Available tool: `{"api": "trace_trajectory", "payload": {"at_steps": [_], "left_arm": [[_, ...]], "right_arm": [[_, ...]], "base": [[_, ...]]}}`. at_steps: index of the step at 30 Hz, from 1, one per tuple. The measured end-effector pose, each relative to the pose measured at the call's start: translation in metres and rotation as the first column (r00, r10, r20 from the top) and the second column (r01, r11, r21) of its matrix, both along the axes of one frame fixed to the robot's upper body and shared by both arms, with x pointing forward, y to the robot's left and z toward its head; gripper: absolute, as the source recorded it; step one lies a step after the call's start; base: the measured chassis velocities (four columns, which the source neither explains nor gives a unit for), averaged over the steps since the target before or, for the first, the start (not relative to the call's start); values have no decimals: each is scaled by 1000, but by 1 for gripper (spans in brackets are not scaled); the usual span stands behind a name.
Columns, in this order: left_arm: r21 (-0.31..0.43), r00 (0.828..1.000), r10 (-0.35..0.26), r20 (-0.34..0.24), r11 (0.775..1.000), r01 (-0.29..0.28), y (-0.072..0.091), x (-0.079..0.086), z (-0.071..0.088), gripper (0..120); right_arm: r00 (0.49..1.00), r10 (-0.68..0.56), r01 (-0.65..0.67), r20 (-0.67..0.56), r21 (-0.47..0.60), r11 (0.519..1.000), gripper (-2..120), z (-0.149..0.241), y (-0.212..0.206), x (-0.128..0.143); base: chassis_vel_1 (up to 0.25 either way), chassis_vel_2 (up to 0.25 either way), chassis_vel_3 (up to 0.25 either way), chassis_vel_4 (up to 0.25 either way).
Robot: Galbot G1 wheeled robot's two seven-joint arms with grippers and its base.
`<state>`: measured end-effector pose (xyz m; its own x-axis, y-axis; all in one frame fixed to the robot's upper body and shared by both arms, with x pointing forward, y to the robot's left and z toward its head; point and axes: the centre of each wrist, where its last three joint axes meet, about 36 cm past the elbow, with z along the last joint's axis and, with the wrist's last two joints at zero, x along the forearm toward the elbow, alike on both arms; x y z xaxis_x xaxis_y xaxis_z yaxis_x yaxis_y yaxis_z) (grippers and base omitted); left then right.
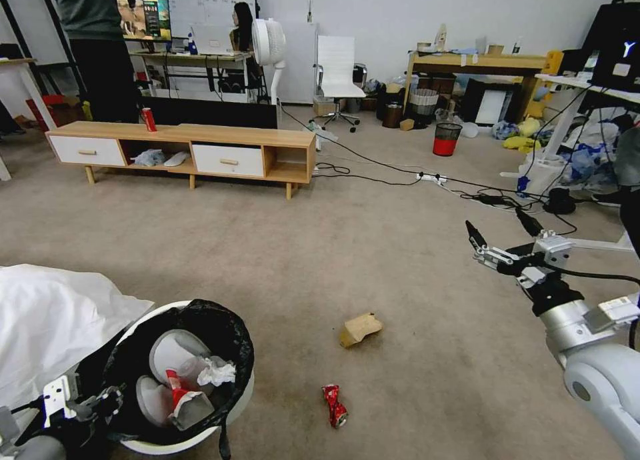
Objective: Pick up the trash bin, then pick up the garbage from the floor and place it into the trash bin.
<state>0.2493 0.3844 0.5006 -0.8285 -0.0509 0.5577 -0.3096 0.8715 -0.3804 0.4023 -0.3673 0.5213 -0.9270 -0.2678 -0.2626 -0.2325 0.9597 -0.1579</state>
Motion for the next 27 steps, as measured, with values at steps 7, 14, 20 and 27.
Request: {"api": "trace_trajectory", "payload": {"at_steps": [7,14,20,27], "left_arm": [[5,1000,-4,7,1000,4,1,1,3,1],[-6,999,-39,10,999,39,-2,13,-1,1],[-10,999,-50,7,999,50,-2,19,-5,1],[-12,999,-52,-4,999,52,0,23,-10,1]], "right_arm": [[956,82,-94,-282,-28,995,100,-5,41,-8],[728,62,-137,-683,-56,989,100,-19,87,-28],[580,71,-183,-812,-45,982,100,-48,117,-22],[405,34,-192,-914,-48,980,100,-96,130,-16]], "base": [[0,0,0,0],[0,0,0,0],[0,0,0,0],[0,0,0,0]]}}
